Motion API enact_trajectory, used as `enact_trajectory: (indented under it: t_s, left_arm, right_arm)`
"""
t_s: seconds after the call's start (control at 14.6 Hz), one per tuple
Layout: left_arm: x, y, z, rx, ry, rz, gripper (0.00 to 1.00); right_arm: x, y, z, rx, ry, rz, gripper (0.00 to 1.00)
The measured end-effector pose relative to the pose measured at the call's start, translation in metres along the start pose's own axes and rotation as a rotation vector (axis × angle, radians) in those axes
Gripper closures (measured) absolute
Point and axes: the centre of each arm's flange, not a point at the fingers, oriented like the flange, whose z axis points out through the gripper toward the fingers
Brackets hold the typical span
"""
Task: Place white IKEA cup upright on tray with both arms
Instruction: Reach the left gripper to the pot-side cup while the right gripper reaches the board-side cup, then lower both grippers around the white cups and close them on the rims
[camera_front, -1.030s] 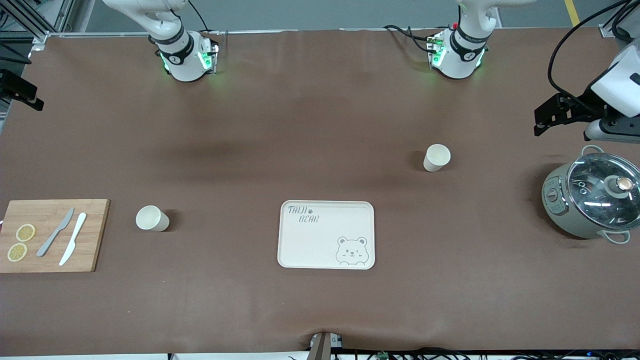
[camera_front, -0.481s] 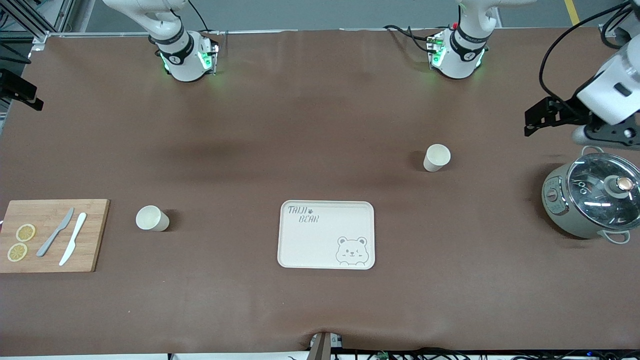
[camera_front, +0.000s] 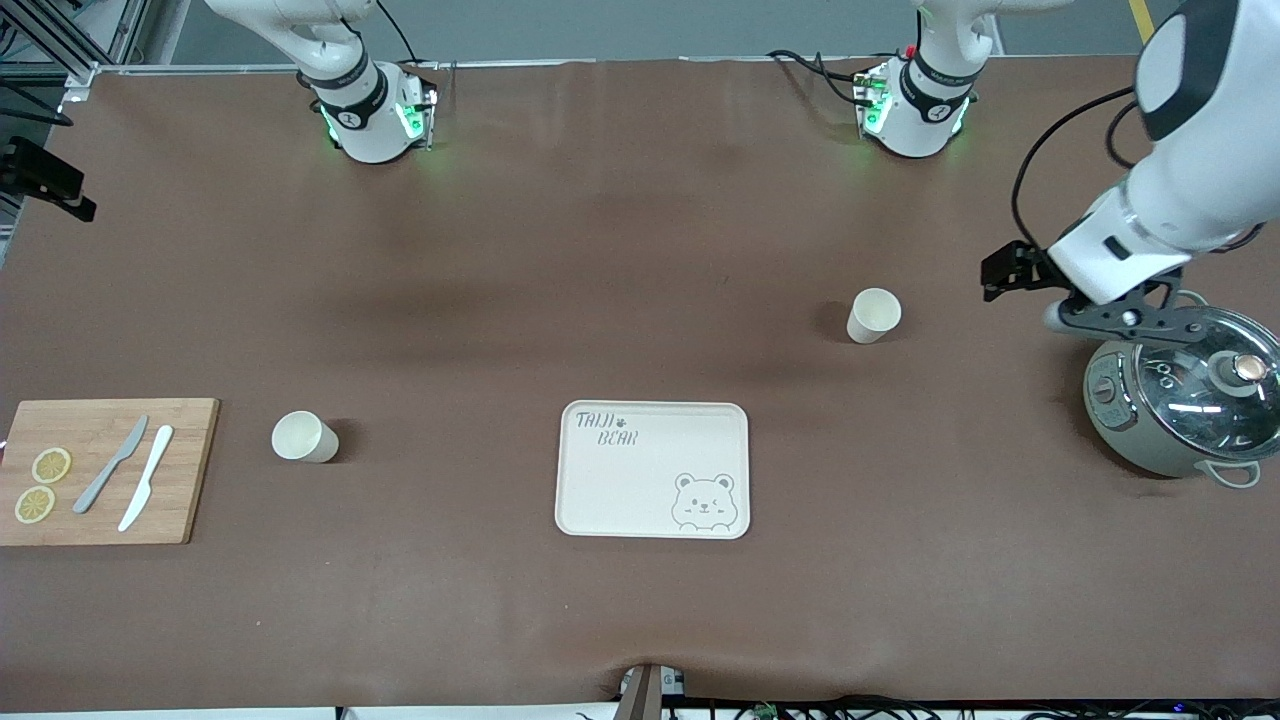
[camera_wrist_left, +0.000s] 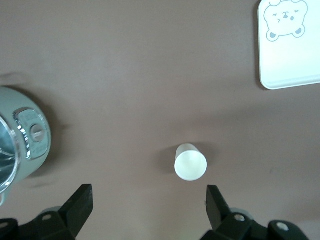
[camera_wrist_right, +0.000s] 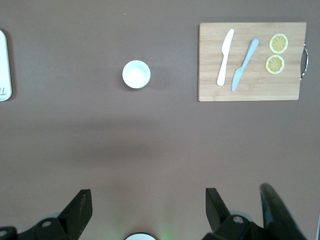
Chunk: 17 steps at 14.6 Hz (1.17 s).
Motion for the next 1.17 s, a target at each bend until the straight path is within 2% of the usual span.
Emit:
enact_trajectory:
  t_s: [0.21,0.48,0.82,0.96,1.17]
  left_arm:
    - [-0.006,0.001,0.032,0.0,0.015,-0.001,0.0]
    - [-0.026,0.004,0.086,-0.031,0.085,-0.023,0.0]
    - [-0.058,0.017,0.133,-0.024,0.072,-0.006,0.0]
    - [-0.066,0.021,0.152,-0.02,0.09,-0.001,0.0]
    - [-0.082,0.019,0.188,-0.015,0.122,-0.003,0.0]
  right_arm:
    - [0.015,-0.042,0.011,-0.005,0.004,-0.049,0.0]
    - [0.052,-0.061,0.054,-0.01,-0.004,-0.07,0.0]
    - [0.115,-0.063,0.153,-0.019,-0.041,-0.07,0.0]
    - [0.134,-0.059,0.197,-0.023,-0.064,-0.064,0.0]
    - [0.153,-0.039,0.242,-0.025,-0.068,-0.082,0.0]
